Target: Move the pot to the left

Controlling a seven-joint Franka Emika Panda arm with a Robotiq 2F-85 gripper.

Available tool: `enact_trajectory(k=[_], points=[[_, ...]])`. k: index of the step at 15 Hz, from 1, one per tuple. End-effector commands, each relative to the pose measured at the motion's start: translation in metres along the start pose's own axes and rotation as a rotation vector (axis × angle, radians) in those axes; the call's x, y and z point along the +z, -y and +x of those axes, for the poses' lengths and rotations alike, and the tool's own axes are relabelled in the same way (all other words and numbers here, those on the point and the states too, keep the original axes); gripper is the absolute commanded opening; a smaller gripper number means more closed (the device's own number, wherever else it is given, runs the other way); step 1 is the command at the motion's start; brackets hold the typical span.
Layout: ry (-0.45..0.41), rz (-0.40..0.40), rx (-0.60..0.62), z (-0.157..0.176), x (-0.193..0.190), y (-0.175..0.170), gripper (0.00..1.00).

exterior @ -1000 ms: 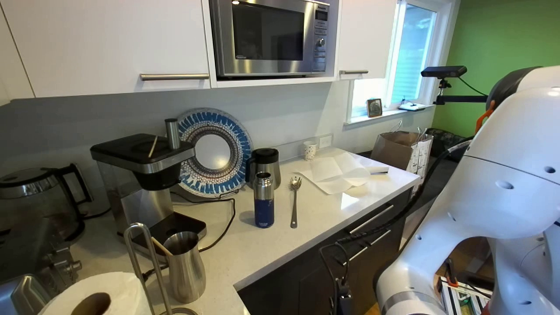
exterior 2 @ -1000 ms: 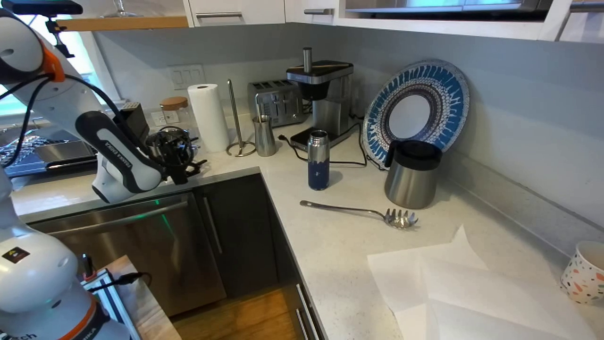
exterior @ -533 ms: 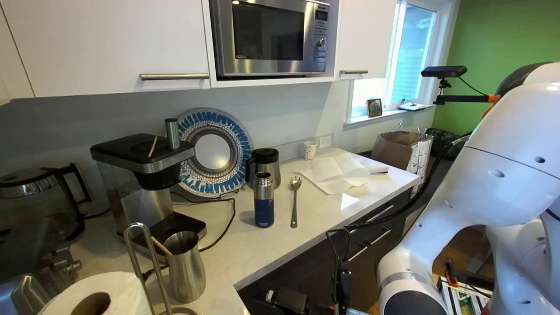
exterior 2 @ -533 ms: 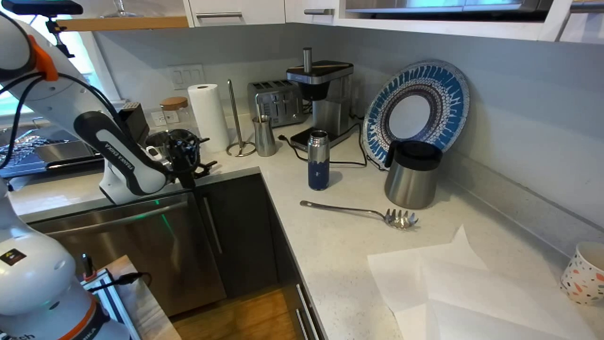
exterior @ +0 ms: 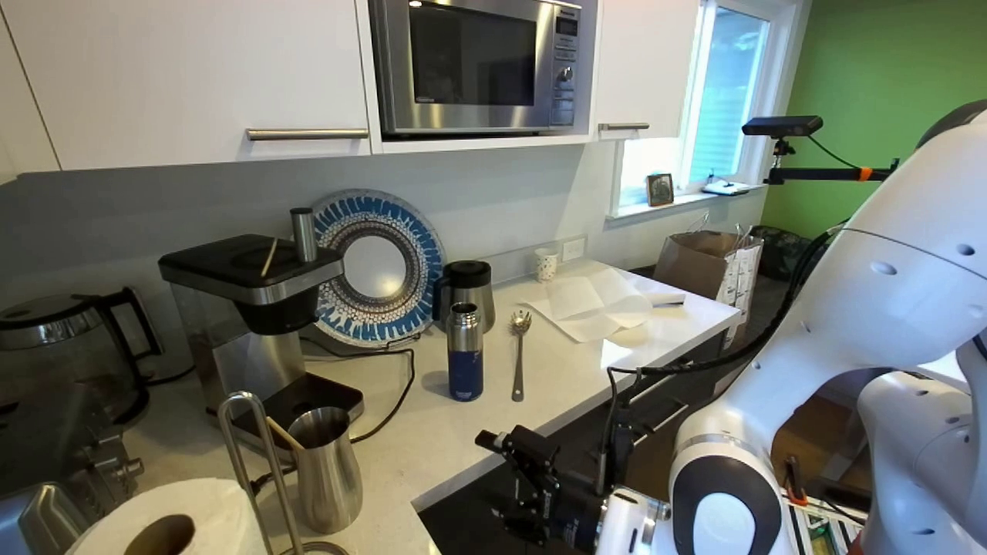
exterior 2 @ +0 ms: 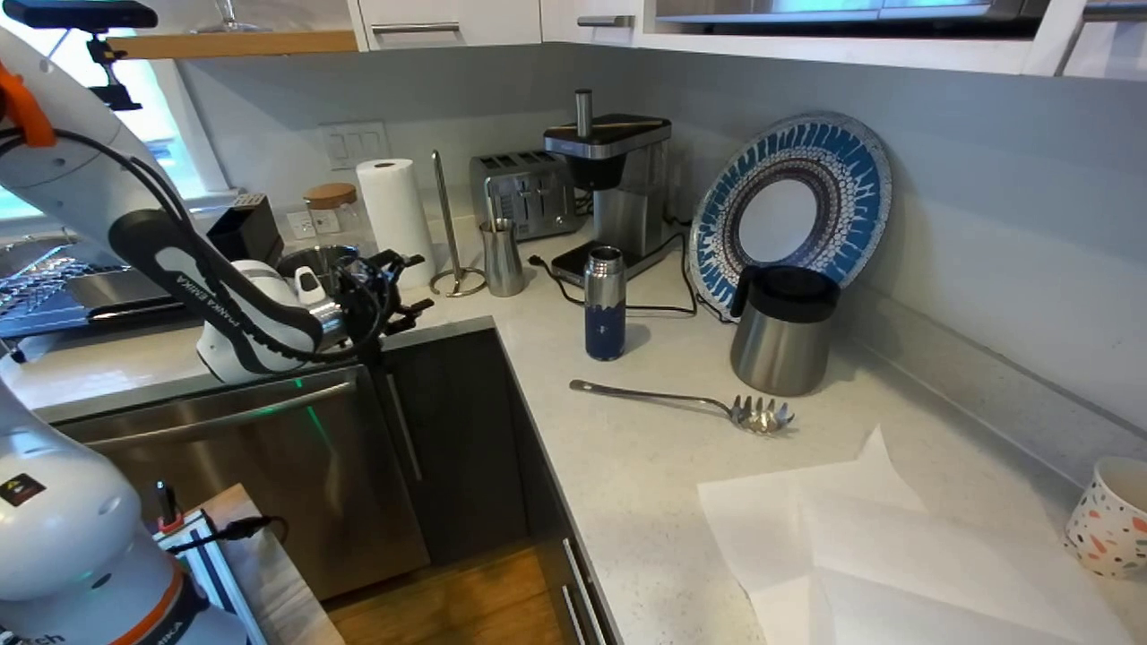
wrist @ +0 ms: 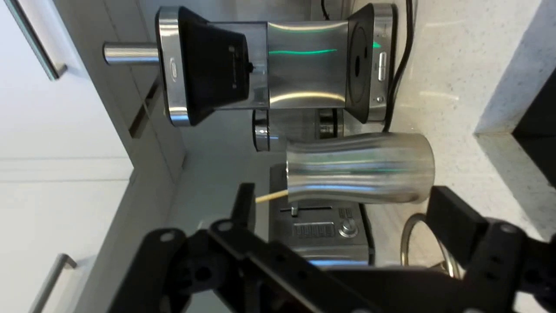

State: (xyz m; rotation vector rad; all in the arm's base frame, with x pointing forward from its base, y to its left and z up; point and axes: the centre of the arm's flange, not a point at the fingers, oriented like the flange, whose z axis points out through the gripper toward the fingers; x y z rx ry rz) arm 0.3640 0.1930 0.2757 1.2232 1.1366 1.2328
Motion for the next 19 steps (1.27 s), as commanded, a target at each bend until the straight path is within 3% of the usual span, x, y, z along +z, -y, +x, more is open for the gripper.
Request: enact_trajectory(k=[1, 6, 10, 12, 13, 19], points=[[0.092, -0.015, 0.161, -0.042, -0.027, -0.018, 1.0], [0.247, -0.027, 0.364, -0.088, -0.027, -0.023, 1.0], [0.276, -0.052, 0.529, -0.128, -0.019, -0.016, 1.0], [0.233, -0.06, 0.575, -0.145, -0.012, -0.014, 1.0], [0.266, -0.071, 0.521, -0.104, 0.043, -0.017, 1.0], [0.26, -0.075, 0.557, -0.118, 0.047, -0.016, 1.0]])
